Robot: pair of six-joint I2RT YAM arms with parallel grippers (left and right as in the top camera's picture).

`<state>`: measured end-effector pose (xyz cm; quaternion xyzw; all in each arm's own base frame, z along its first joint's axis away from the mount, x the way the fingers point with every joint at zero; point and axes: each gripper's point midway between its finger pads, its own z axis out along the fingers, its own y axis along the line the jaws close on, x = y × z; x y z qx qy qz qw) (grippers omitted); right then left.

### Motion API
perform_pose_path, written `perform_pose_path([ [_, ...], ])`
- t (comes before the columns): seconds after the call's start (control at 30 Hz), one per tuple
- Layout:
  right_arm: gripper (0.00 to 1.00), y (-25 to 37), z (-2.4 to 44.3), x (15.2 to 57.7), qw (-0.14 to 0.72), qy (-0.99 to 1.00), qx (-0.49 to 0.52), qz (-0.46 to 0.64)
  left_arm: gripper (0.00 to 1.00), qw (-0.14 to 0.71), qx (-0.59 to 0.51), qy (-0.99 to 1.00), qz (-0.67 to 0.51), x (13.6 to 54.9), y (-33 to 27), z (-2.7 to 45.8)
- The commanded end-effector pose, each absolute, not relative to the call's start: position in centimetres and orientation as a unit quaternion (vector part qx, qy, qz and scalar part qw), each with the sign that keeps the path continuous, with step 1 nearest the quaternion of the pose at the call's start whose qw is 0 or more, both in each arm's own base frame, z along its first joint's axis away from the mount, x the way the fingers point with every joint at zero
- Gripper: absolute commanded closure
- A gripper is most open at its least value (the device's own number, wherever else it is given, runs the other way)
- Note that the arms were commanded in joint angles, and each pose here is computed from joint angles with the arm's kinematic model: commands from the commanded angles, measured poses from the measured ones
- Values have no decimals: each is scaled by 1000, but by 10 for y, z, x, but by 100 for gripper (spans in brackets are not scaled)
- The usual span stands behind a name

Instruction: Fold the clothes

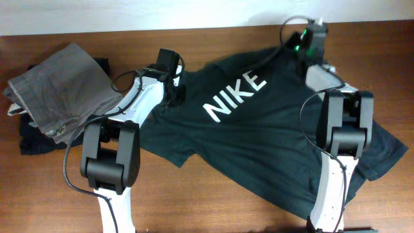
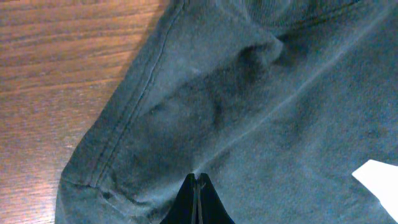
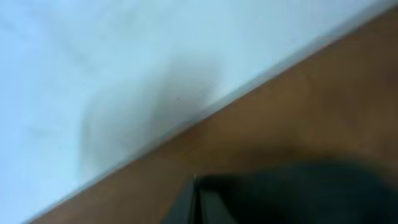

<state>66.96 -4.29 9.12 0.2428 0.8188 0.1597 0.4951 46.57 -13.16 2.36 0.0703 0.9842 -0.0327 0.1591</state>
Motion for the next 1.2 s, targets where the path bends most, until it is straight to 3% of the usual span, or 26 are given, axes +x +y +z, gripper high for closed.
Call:
perform_pose_path([
  [0.0, 96, -50, 160, 686, 535, 811, 177, 158, 100, 154, 68, 985, -31, 464, -132, 18],
  [0.07, 94, -49, 175, 685, 523, 822, 160, 158, 100, 154, 68, 985, -31, 465, -132, 18],
  [0.2, 80, -48, 192, 677, 494, 844, 142, 153, 100, 159, 68, 984, -31, 467, -133, 19],
  [0.3, 53, -49, 191, 671, 474, 855, 149, 152, 99, 164, 68, 984, -33, 469, -134, 19],
  [0.5, 51, -15, 165, 646, 396, 888, 112, 204, 100, 165, 67, 983, -32, 470, -133, 20],
  [0.6, 56, 3, 142, 625, 333, 913, 117, 207, 99, 166, 68, 983, -32, 470, -133, 20],
  [0.73, 96, 37, 119, 608, 285, 930, 103, 210, 100, 168, 67, 983, -32, 471, -134, 20],
  [1.17, 96, 65, 60, 578, 220, 959, 151, 91, 100, 174, 77, 978, -83, 478, -154, 9],
])
